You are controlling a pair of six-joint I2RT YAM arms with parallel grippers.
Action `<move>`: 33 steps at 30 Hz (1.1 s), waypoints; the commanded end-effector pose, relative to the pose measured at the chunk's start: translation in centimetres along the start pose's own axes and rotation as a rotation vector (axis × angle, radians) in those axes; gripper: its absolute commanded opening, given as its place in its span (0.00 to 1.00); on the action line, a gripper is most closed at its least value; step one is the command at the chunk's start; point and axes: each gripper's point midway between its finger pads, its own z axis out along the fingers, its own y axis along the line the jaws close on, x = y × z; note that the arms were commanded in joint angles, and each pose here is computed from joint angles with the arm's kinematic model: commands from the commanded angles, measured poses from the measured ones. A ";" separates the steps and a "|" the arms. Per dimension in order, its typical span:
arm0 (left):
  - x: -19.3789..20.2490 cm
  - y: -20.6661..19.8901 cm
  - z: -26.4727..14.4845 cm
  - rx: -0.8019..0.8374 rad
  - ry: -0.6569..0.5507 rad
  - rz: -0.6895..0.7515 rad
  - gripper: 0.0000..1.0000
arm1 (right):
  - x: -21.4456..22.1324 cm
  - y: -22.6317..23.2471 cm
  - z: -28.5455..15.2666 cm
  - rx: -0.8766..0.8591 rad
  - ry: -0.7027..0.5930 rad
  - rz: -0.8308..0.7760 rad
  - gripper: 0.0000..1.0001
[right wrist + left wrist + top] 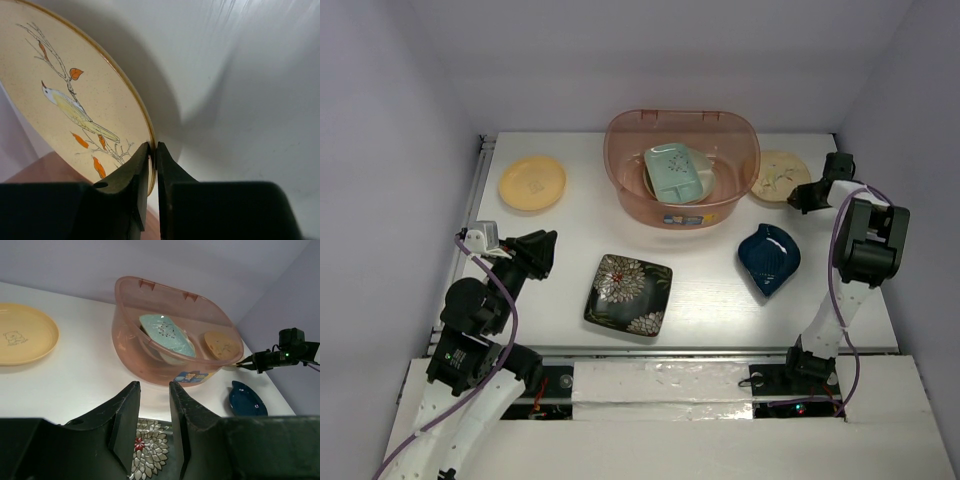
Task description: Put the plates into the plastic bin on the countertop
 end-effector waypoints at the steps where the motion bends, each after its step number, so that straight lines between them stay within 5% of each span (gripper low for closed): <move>1: -0.7 0.2 0.3 -0.012 -0.032 0.006 0.27 | 0.4 -0.1 -0.1 0.060 0.002 0.007 0.12; 11: -0.7 0.3 0.4 -0.022 -0.030 0.008 0.27 | -0.1 0.1 0.0 0.088 -0.010 0.040 0.18; 12: -0.7 0.4 0.4 -0.023 -0.031 0.008 0.27 | 0.1 -0.2 0.1 0.091 -0.006 0.045 0.00; 19: -0.7 0.4 0.4 -0.023 -0.031 0.011 0.27 | -0.8 1.8 -1.8 -0.108 -0.098 0.084 0.00; 25: -0.2 0.5 0.5 -0.024 -0.014 0.012 0.27 | -3.2 7.4 -9.0 -0.446 -0.218 0.041 0.00; 33: 0.0 0.5 0.8 -0.028 -0.006 0.015 0.27 | -4.0 9.7 -16.8 -0.657 -0.329 -0.111 0.00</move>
